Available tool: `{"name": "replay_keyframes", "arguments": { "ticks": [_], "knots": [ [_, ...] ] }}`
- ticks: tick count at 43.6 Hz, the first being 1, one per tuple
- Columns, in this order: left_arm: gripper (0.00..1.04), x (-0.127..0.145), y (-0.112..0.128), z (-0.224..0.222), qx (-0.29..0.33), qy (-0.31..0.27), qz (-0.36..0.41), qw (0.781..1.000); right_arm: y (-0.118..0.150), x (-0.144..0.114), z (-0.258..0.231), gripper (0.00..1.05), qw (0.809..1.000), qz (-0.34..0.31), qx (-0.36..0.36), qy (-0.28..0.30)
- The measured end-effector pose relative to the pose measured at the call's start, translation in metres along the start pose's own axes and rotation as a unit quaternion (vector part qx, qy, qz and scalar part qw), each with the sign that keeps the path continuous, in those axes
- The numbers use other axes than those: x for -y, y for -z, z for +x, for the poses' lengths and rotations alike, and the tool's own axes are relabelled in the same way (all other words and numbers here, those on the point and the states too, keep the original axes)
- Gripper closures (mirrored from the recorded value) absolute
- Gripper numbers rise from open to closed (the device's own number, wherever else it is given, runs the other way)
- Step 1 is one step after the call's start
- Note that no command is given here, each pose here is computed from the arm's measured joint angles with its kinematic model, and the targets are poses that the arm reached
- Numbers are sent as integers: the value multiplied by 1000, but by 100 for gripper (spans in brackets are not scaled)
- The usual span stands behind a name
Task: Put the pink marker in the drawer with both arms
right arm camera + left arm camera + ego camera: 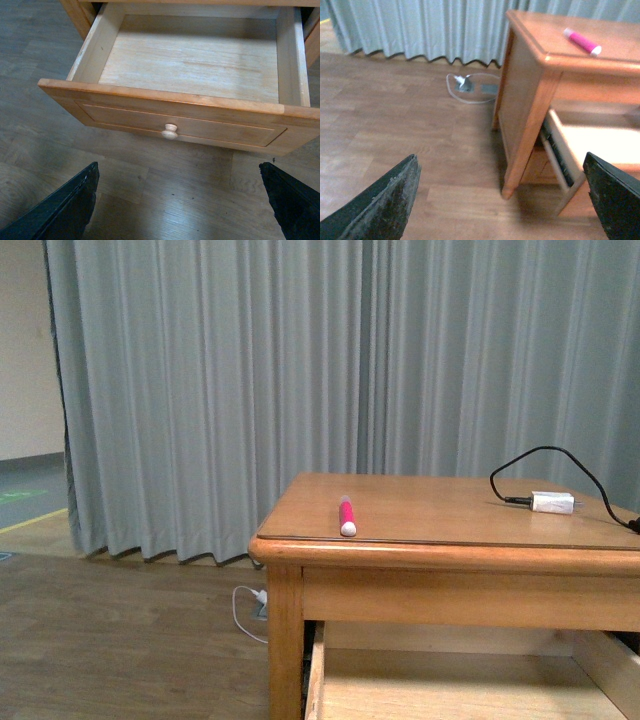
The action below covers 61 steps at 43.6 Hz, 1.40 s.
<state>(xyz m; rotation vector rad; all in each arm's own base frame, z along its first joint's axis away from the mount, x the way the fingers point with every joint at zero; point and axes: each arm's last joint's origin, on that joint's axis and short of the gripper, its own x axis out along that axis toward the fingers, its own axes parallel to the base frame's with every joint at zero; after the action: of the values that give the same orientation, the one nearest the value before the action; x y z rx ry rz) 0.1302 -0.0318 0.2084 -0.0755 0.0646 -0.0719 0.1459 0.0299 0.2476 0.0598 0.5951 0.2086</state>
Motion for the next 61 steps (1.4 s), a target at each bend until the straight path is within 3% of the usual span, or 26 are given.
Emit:
{"name": "replay_keyframes", "arguments": {
  "ticks": [8,18,31,40,46,61],
  "knots": [
    [6,36,-42,60,15,43,12,999,0,0,0,8,1000,0,0,0],
    [6,97,-63,165,-34,66,61,995,0,0,0,8,1000,0,0,0],
    [6,144,-90,239,-75,75,48,993,0,0,0,8,1000,0,0,0],
    [6,162,-87,292,-115,59,38,991,0,0,0,8,1000,0,0,0],
    [6,171,-72,321,-142,50,41,988,0,0,0,8,1000,0,0,0],
    [6,181,-63,340,-165,42,60,984,0,0,0,8,1000,0,0,0]
  ]
}}
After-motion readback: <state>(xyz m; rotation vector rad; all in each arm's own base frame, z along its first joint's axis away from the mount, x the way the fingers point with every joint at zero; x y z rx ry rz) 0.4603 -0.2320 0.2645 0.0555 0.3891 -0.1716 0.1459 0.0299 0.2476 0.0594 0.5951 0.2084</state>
